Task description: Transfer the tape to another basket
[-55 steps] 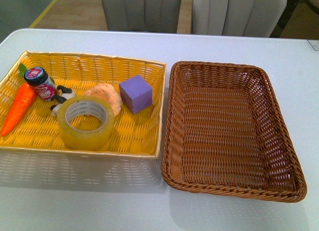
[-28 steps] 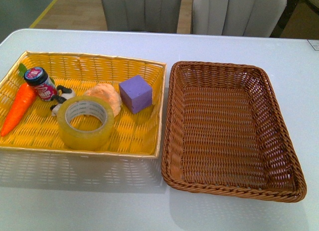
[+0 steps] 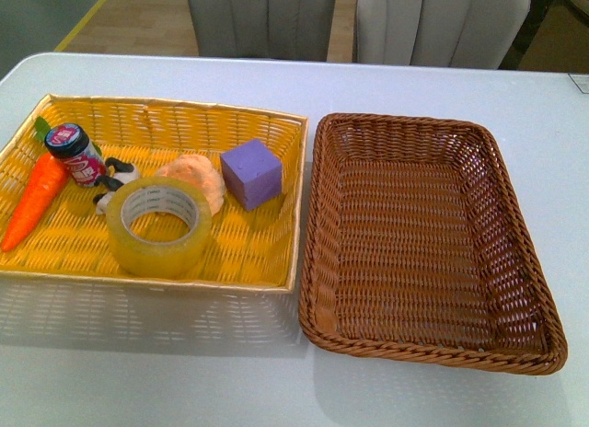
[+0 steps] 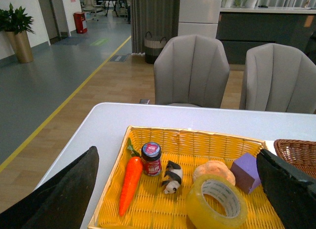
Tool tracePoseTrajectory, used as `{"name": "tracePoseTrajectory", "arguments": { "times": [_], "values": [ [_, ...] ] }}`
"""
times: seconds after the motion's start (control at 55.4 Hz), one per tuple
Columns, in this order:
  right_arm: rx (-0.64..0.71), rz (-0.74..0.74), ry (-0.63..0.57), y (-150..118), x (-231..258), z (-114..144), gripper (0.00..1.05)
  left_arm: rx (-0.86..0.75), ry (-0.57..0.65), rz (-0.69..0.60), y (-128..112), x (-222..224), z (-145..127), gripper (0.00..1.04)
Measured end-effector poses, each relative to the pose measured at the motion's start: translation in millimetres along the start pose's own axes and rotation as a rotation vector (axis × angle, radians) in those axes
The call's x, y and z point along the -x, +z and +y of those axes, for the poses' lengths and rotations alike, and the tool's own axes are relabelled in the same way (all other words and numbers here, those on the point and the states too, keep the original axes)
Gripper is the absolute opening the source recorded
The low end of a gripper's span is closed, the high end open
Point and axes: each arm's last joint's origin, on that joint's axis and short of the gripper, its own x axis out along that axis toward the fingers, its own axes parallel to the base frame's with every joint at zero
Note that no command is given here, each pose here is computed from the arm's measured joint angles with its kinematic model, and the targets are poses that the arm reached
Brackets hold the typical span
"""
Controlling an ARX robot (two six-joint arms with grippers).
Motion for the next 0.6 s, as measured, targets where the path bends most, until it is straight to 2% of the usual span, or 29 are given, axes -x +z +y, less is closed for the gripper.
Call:
{"name": "tracePoseTrajectory", "arguments": {
  "times": [0.307, 0.343, 0.596],
  "values": [
    [0.000, -0.010, 0.000, 0.6, 1.2, 0.0, 0.02, 0.000, 0.000, 0.000, 0.0, 0.0, 0.0, 0.96],
    [0.000, -0.010, 0.000, 0.6, 1.2, 0.0, 0.05, 0.000, 0.000, 0.000, 0.0, 0.0, 0.0, 0.96],
    [0.000, -0.010, 0.000, 0.6, 1.2, 0.0, 0.49, 0.000, 0.000, 0.000, 0.0, 0.0, 0.0, 0.96]
  ]
}}
